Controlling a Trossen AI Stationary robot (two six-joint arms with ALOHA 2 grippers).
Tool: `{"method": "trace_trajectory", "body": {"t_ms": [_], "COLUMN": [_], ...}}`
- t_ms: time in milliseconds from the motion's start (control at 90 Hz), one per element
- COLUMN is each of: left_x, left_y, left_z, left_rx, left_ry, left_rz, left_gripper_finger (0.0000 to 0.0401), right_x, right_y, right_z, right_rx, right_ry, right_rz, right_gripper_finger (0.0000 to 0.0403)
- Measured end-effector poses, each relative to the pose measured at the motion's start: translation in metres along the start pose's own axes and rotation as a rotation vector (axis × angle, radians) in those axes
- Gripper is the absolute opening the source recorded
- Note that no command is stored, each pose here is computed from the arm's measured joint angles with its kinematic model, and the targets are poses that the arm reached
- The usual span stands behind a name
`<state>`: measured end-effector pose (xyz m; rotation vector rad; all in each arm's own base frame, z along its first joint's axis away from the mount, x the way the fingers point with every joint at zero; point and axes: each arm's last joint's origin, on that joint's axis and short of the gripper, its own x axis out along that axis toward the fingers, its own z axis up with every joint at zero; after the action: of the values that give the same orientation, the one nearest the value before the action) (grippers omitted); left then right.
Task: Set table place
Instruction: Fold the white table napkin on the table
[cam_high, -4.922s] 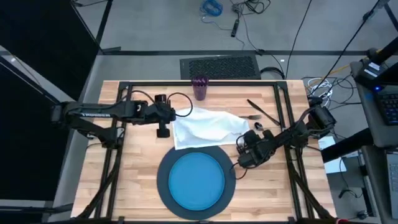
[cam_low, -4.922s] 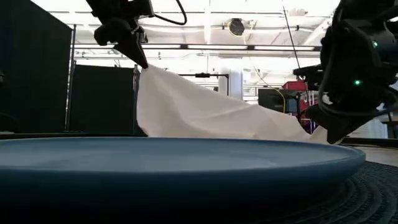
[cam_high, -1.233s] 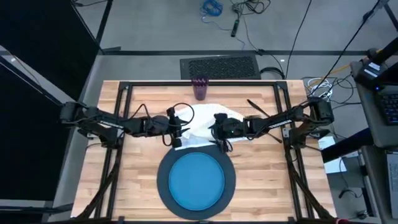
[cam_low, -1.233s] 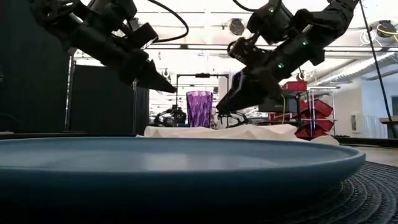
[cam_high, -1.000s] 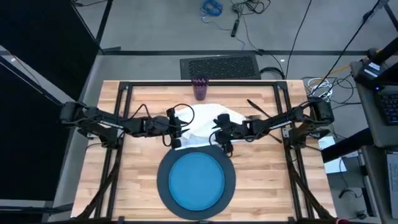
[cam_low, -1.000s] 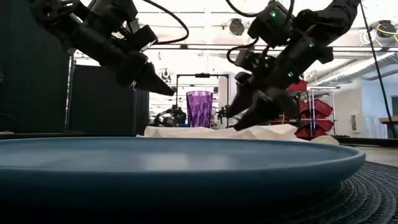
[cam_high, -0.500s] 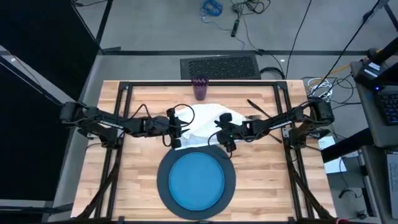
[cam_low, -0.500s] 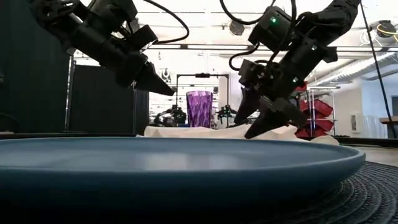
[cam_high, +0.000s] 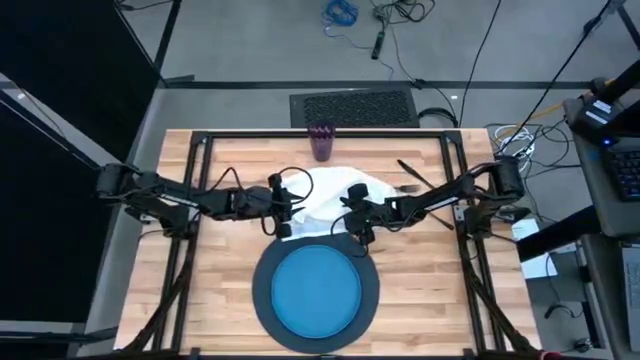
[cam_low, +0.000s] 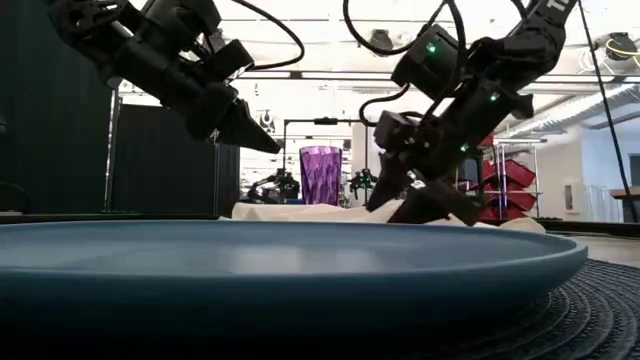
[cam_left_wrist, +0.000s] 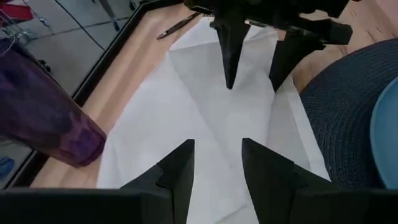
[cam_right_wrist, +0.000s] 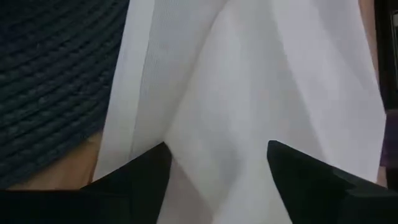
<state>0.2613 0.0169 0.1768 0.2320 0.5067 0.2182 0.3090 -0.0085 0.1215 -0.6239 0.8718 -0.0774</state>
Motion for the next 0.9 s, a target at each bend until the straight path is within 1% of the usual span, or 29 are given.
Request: {"method": "trace_trajectory", "body": {"t_ms": [289, 378, 467, 500, 533, 600, 789, 856, 900], "left_x": [0.0, 0.0, 0.0, 0.0, 0.0, 0.0, 0.0, 0.0, 0.0], "left_y": [0.0, 0.0, -0.001, -0.001, -0.001, -0.001, -0.001, -0.001, -0.001], "left_z": [-0.002, -0.002, -0.002, -0.002, -0.002, -0.002, -0.003, -0.003, -0.003], "left_rx": [0.005, 0.005, 0.004, 0.0, -0.003, -0.012, -0.021, -0.022, -0.029], "left_ry": [0.022, 0.024, 0.025, 0.025, 0.025, 0.025, 0.026, 0.028, 0.028], "left_rz": [-0.004, -0.005, -0.005, -0.005, -0.005, -0.005, -0.005, -0.006, -0.007], "left_gripper_finger": [0.0118, 0.0118, 0.0118, 0.0118, 0.0118, 0.0118, 0.0118, 0.0118, 0.0118], "right_x": [0.0, 0.0, 0.0, 0.0, 0.0, 0.0, -0.013, -0.021, -0.026], "right_y": [0.0, 0.0, -0.001, -0.002, -0.002, -0.006, -0.024, -0.031, -0.035], "right_z": [0.0, 0.001, 0.002, 0.002, 0.002, 0.003, 0.008, 0.01, 0.011], "right_rx": [-0.02, -0.018, -0.013, -0.019, -0.024, -0.019, 0.001, 0.027, 0.056], "right_ry": [0.002, -0.007, -0.019, -0.018, -0.009, 0.034, 0.182, 0.194, 0.186], "right_rz": [-0.003, -0.008, -0.017, -0.026, -0.051, -0.137, -0.429, -0.493, -0.517], "right_gripper_finger": [0.0133, 0.0089, 0.0029, 0.0015, 0.0009, 0.0003, 0.0, 0.0, 0.0]}}
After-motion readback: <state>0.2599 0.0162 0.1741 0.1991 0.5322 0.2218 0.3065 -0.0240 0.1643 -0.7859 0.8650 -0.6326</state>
